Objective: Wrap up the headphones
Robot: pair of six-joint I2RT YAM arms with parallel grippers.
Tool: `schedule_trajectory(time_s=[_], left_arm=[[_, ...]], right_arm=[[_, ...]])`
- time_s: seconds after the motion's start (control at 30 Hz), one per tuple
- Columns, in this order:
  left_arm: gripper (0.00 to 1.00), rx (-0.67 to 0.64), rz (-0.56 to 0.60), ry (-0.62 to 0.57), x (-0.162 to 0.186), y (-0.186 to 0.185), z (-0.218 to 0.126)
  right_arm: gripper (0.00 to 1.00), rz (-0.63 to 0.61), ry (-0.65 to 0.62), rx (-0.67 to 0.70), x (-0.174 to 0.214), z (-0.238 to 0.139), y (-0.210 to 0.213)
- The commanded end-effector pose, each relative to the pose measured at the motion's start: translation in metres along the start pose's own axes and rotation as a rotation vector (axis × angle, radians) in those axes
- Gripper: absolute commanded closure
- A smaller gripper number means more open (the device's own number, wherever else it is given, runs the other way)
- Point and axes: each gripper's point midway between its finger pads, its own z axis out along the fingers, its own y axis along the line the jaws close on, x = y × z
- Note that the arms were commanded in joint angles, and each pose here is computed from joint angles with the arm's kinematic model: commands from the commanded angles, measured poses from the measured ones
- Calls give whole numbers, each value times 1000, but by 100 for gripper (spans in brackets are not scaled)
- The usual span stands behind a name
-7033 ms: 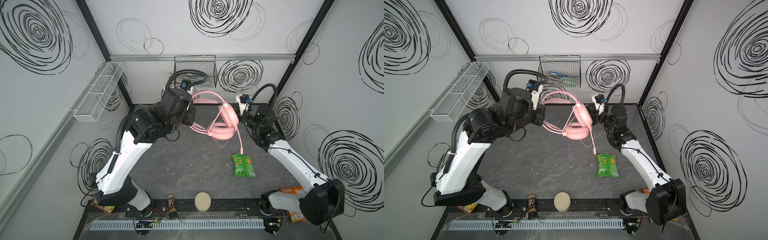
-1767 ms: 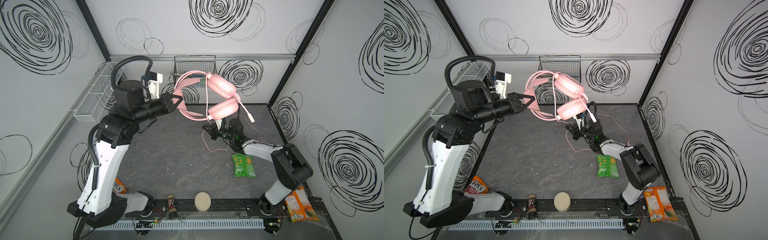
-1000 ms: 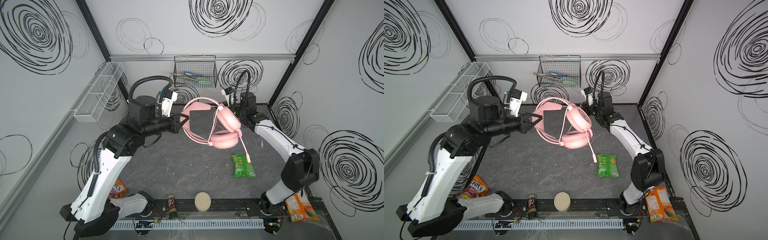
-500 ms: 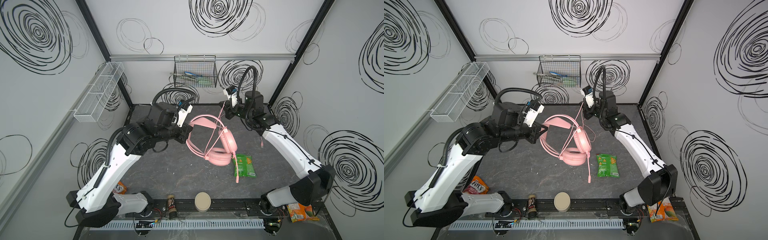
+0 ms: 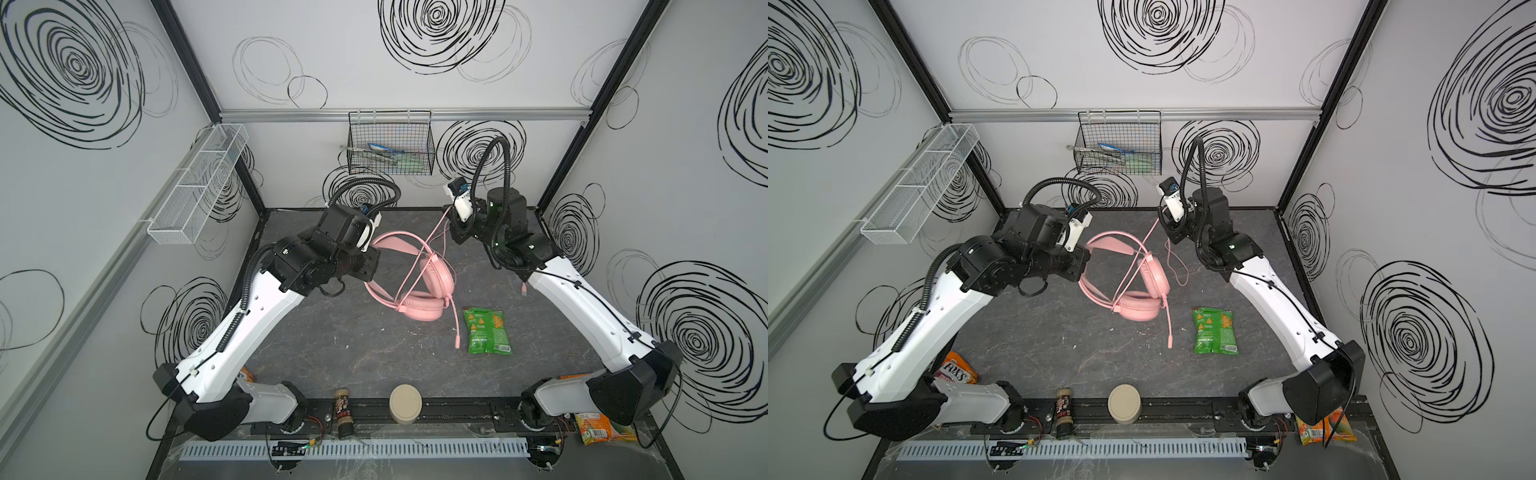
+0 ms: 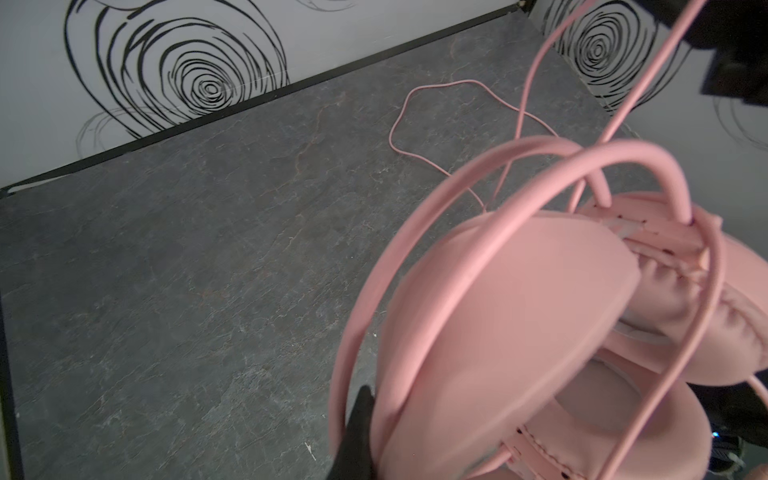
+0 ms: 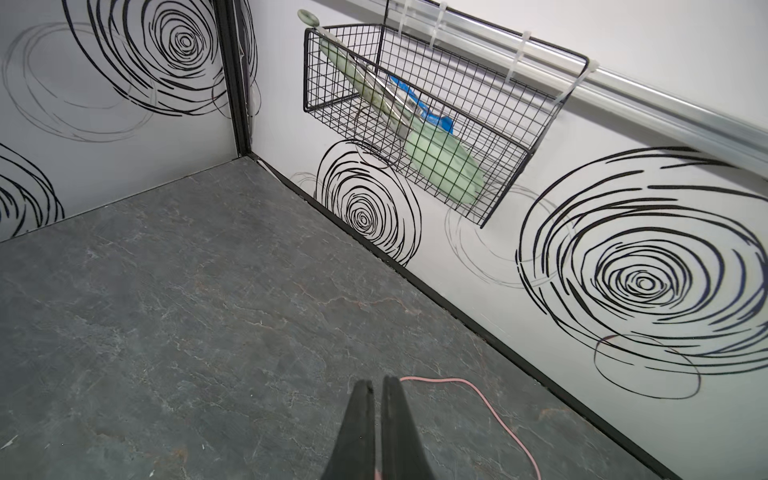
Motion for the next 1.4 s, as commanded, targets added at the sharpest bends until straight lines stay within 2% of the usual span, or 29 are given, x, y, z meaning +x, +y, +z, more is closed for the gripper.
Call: schedule_trajectory(time_s=[0.0, 0.17, 0.37, 0.47, 0.57, 0.73, 0.97, 1.17, 1.27, 1.37], left_arm=[[100, -52, -85, -88, -20, 16, -7], [100, -137, -170, -136, -28, 37, -8], [100, -305, -259, -207, -28, 68, -16], [100, -340, -302, -237, -25, 75, -18], [100, -361, -333, -262, -24, 79, -19], [100, -414, -368, -345, -35, 81, -31], [100, -443, -370, -371, -35, 77, -29], [100, -415, -493, -418, -39, 92, -29], [100, -462, -515, -467, -47, 102, -41], [100, -514, -508, -507, -55, 109, -52]], right_arm=[[96, -74, -23, 48, -13, -14, 1], [94, -170, -31, 9, -18, -19, 29], [93, -199, -62, -66, -29, -29, 56], [93, -202, -65, -114, -34, -32, 74], [93, -219, -41, -149, -33, -31, 94], [96, -328, 63, -122, -19, -22, 124], [95, -258, 77, -137, -31, -23, 131], [94, -198, 99, -130, -42, -27, 130], [93, -222, 117, -100, -44, -29, 128], [93, -321, 168, -17, -36, -27, 128]])
